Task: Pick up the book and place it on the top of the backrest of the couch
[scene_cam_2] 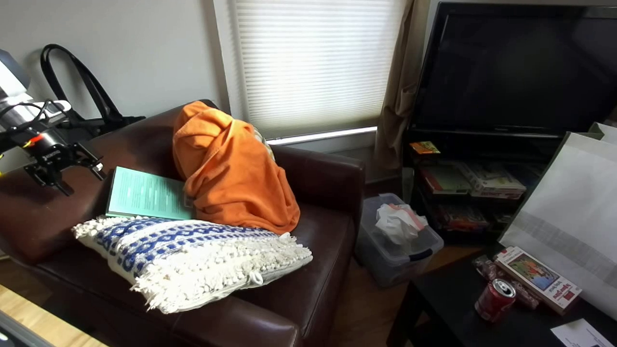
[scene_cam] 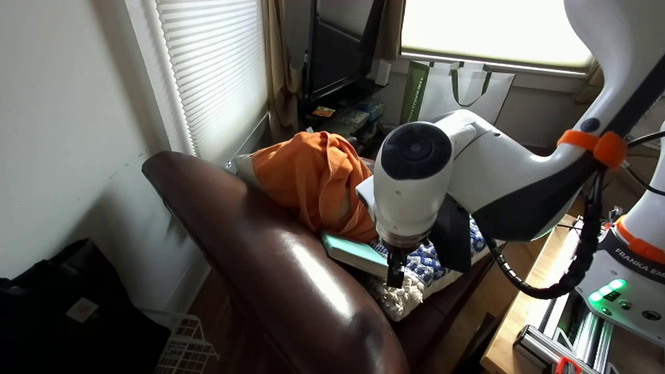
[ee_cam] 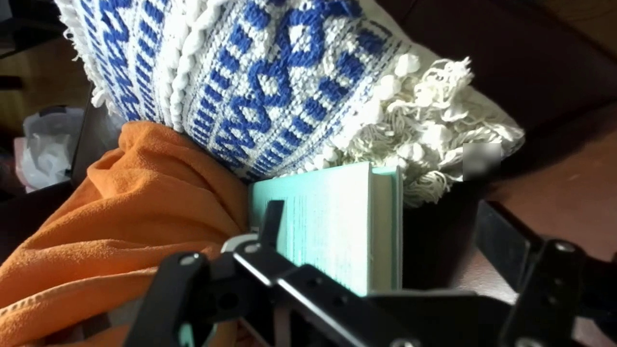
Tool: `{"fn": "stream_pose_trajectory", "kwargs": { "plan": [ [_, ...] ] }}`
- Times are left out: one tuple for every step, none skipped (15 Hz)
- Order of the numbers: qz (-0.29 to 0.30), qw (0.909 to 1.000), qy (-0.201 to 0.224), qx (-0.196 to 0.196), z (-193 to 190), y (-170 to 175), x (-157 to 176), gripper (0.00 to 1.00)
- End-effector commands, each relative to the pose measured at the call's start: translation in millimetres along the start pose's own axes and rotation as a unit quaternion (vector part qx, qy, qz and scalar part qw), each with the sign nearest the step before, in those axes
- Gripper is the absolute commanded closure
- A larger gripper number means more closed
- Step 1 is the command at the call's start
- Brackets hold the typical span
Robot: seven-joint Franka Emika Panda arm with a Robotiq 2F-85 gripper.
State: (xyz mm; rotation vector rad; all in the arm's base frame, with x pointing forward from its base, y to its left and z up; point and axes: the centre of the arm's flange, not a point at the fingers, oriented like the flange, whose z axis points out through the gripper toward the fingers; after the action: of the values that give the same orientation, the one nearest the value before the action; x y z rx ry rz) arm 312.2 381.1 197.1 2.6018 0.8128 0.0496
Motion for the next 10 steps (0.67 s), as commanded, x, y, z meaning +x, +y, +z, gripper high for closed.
{"fn": "stream_pose_trajectory", "kwargs": {
  "plan": [
    [-0.003, 0.998, 0.022, -0.059, 35.2, -24.5, 15.8, 0.0],
    [-0.003, 0.9968, 0.031, -0.074, 42.9, -26.5, 19.2, 0.0],
    [0.0, 0.9956, 0.043, -0.084, 50.6, -27.0, 21.8, 0.0],
    [0.005, 0.995, 0.054, -0.084, 58.8, -26.5, 25.7, 0.0],
    [0.009, 0.9942, 0.063, -0.087, 65.3, -26.8, 28.8, 0.0],
    [0.015, 0.9935, 0.071, -0.087, 72.5, -29.3, 33.1, 0.0],
    [0.02, 0.9928, 0.079, -0.088, 76.1, -30.5, 36.8, 0.0],
    [0.028, 0.9913, 0.09, -0.091, 79.4, -31.6, 41.6, 0.0],
    [0.037, 0.99, 0.099, -0.094, 82.2, -31.0, 45.8, 0.0],
    [0.044, 0.9896, 0.103, -0.089, 85.0, -31.1, 50.0, 0.0]
  ]
}}
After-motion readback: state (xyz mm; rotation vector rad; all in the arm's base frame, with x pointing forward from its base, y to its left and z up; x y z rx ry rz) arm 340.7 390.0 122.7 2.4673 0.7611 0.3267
